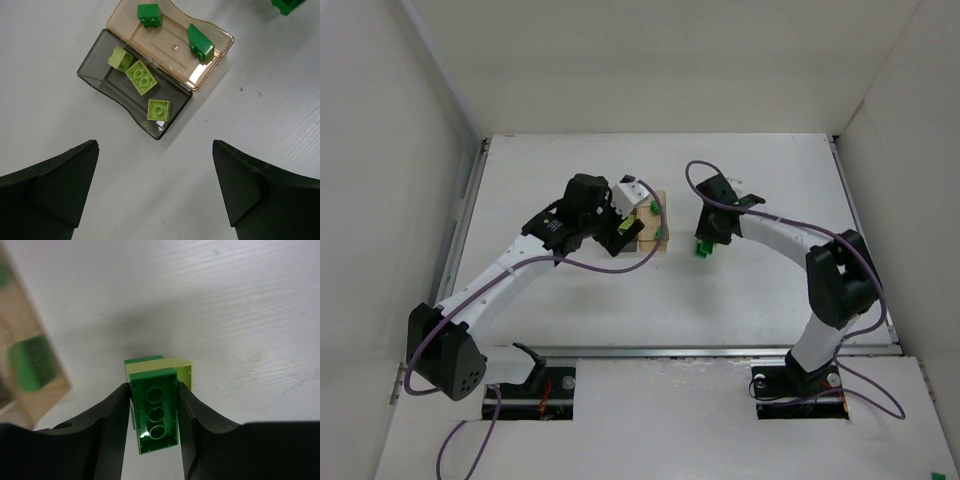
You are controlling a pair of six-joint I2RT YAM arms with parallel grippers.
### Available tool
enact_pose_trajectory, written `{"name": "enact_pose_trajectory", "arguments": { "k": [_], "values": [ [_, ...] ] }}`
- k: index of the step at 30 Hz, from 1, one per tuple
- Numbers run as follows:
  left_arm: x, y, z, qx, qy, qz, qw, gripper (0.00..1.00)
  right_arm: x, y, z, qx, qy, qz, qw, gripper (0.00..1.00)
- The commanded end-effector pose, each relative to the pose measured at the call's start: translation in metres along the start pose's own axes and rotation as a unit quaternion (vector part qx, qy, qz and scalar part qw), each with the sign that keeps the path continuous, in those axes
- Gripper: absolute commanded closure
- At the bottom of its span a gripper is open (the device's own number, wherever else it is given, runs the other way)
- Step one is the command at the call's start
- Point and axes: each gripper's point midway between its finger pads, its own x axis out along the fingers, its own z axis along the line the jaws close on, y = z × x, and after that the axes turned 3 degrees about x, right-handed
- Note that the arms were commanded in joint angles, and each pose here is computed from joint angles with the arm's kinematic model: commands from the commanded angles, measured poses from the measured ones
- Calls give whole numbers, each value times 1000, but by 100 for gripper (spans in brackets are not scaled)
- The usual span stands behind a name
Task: Sort the legos into containers by color
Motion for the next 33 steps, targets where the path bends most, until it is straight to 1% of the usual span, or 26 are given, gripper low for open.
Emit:
{"name": "enact_pose_trajectory", "arguments": {
  "k": [1, 2, 3, 4, 5, 6, 7, 8, 9, 10, 11, 12, 13, 14, 16, 17, 19, 21, 23, 26, 28, 31, 32, 33],
  "values": [
    [-15, -8, 11, 52, -25, -15, 998, 4, -62, -49, 57, -34, -194, -59, 979, 100],
    [-18, -11, 15, 90, -28, -19, 995, 2, -71, -52, 61, -44, -226, -67, 971, 100],
    [-21, -15, 14, 107, -23, -29, 994, 0, -101, -70, 75, -63, -283, -111, 951, 100],
    [-21, -20, 14, 119, -19, -39, 992, 0, -120, -68, 86, -81, -338, -108, 931, 100],
    [-25, -33, 16, 127, -22, -64, 990, 0, -134, -69, 92, -96, -368, -118, 917, 100],
    [-27, -47, 15, 121, -18, -88, 989, 0, -155, -76, 98, -117, -399, -144, 898, 100],
    [-27, -59, 5, 113, 8, -118, 987, 0, -160, -73, 103, -129, -416, -143, 889, 100],
    [-28, -70, 0, 99, 20, -144, 984, 0, -176, -71, 110, -146, -449, -141, 870, 100],
    [-32, -95, 1, 89, 19, -195, 977, 0, -185, -73, 114, -157, -465, -146, 859, 100],
    [-37, -117, -11, 58, 52, -250, 965, 0, -193, -71, 119, -176, -484, -149, 844, 100],
    [-35, -118, -22, 39, 84, -252, 963, 0, -196, -74, 120, -181, -485, -156, 841, 100],
    [-37, -130, -29, 37, 106, -283, 952, 0, -208, -77, 122, -192, -499, -165, 829, 100],
    [-32, -133, -39, 27, 137, -290, 947, 0, -215, -81, 125, -200, -504, -175, 822, 100],
    [-38, -141, -50, 4, 184, -304, 935, 0, -219, -83, 123, -213, -503, -188, 816, 100],
    [-43, -158, -58, -16, 222, -323, 920, 0, -225, -89, 122, -223, -500, -206, 811, 100],
    [-37, -154, -60, -31, 258, -315, 913, 0, -223, -92, 119, -231, -494, -214, 810, 100],
    [-35, -156, -64, -68, 298, -310, 900, 2, -229, -97, 119, -232, -493, -227, 807, 100],
    [-30, -155, -67, -78, 328, -306, 891, 4, -236, -99, 119, -238, -498, -237, 799, 100],
    [-32, -162, -66, -82, 334, -318, 884, 7, -238, -101, 120, -238, -499, -242, 797, 100],
    [-25, -164, -60, -87, 327, -323, 884, 11, -248, -104, 120, -243, -506, -254, 788, 100],
    [-21, -163, -60, -88, 327, -322, 884, 13, -249, -103, 121, -245, -509, -252, 786, 100],
    [-16, -162, -48, -96, 312, -325, 887, 13, -263, -112, 120, -244, -516, -270, 776, 100],
    [-17, -164, -48, -98, 313, -328, 886, 14, -264, -112, 120, -240, -517, -267, 777, 100],
    [-19, -168, -46, -96, 311, -336, 884, 16, -269, -114, 120, -239, -519, -275, 773, 100]
  ]
}}
